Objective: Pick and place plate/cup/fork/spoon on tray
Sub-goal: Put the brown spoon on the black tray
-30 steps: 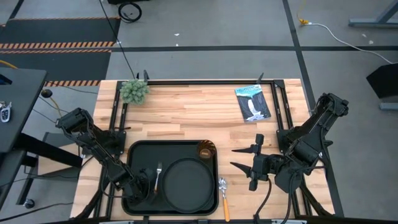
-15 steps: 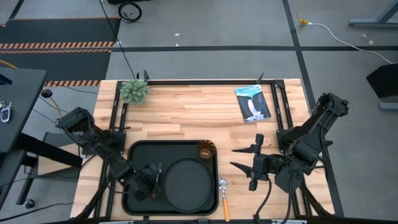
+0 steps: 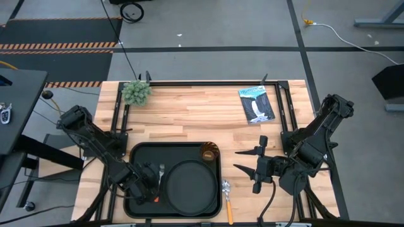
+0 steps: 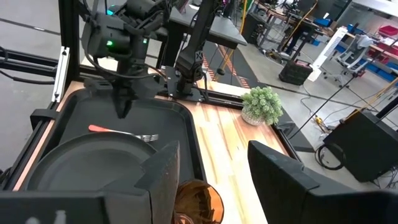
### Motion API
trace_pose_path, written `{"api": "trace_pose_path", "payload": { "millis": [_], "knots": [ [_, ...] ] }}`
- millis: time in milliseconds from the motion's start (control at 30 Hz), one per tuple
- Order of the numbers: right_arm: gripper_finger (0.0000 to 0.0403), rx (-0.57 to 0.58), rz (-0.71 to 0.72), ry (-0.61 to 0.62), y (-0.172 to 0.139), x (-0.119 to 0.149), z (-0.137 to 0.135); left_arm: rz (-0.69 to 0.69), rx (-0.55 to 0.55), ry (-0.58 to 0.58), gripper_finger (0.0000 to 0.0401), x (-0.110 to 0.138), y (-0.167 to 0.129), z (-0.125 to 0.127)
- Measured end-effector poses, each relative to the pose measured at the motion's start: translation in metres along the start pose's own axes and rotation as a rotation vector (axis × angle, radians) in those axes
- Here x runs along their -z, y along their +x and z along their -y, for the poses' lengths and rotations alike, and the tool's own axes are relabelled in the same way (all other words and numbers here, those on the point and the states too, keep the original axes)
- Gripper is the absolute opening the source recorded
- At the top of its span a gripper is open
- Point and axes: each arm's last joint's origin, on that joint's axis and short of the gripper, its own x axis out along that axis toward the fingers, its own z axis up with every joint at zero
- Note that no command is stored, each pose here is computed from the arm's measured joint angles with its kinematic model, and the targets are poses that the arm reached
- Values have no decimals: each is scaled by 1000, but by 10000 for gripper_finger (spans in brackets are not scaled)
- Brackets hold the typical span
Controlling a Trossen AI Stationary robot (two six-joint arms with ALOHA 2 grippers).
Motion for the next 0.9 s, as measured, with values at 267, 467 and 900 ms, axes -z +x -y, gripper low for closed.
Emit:
{"api": "trace_pose_path", "payload": {
  "millis": [267, 467, 900],
  "knots": [
    [196, -1, 0, -1, 0, 0, 0, 52, -26, 453, 45, -2, 0, -1],
    [196, -1, 0, -1, 0, 0, 0, 60, -23, 459, 86, -2, 3, 1],
    [196, -2, 1, 7, 0, 0, 0, 48, -70, 225, 135, -4, 30, 16]
  ]
}}
